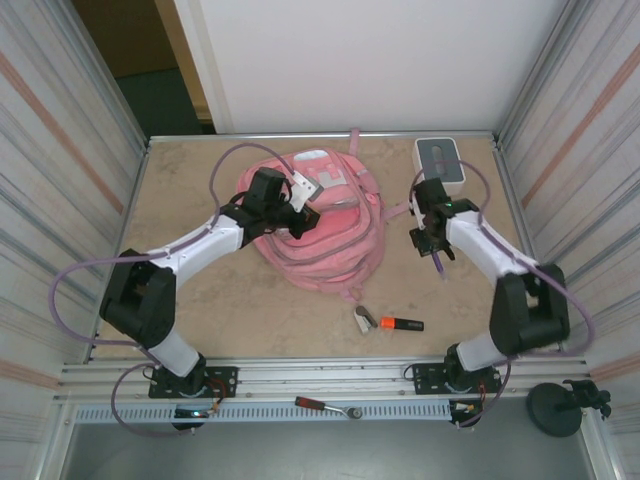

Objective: Pack the student bag

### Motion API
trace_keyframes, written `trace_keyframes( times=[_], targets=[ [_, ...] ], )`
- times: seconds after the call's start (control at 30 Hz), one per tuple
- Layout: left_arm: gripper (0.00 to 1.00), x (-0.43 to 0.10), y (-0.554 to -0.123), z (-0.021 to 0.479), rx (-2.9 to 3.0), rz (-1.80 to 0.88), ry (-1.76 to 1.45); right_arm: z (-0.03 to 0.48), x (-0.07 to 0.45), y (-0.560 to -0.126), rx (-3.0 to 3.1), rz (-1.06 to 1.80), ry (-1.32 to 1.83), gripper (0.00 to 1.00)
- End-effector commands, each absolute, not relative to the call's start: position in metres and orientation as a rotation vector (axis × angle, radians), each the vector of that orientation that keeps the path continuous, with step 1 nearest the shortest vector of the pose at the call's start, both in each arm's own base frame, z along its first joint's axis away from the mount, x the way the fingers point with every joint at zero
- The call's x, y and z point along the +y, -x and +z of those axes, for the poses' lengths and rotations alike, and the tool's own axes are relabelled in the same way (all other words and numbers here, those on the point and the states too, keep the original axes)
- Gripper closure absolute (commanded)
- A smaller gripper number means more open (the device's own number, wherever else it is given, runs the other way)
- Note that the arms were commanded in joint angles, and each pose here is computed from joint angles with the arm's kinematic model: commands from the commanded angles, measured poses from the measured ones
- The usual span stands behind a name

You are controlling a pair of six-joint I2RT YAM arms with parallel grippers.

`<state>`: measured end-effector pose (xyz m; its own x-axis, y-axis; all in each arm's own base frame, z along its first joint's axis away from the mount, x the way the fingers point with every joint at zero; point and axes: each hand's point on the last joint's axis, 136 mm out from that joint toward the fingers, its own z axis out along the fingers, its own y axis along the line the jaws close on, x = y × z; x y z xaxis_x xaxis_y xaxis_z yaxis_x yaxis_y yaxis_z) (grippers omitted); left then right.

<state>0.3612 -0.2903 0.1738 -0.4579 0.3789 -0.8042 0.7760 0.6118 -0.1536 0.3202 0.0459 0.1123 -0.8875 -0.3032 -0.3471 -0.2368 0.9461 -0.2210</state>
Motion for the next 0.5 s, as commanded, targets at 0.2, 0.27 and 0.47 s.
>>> trace_keyframes(
  times=[0.2,0.27,0.47],
  targets=[
    [1.0,-0.279,-0.381,0.246,1.997,-0.643,-0.746,0.269,0.158,-0.315,2.097,0.735,0.176,0.92],
    [1.0,-0.28,-0.383,0.258,1.991,-0.654,-0.731,0.288,0.174,-0.319,2.001,0.867,0.114,0.91],
    [1.0,-0.286,-0.391,0.284,1.967,-0.685,-0.714,0.308,0.222,-0.343,1.872,1.146,-0.129,0.91]
  ],
)
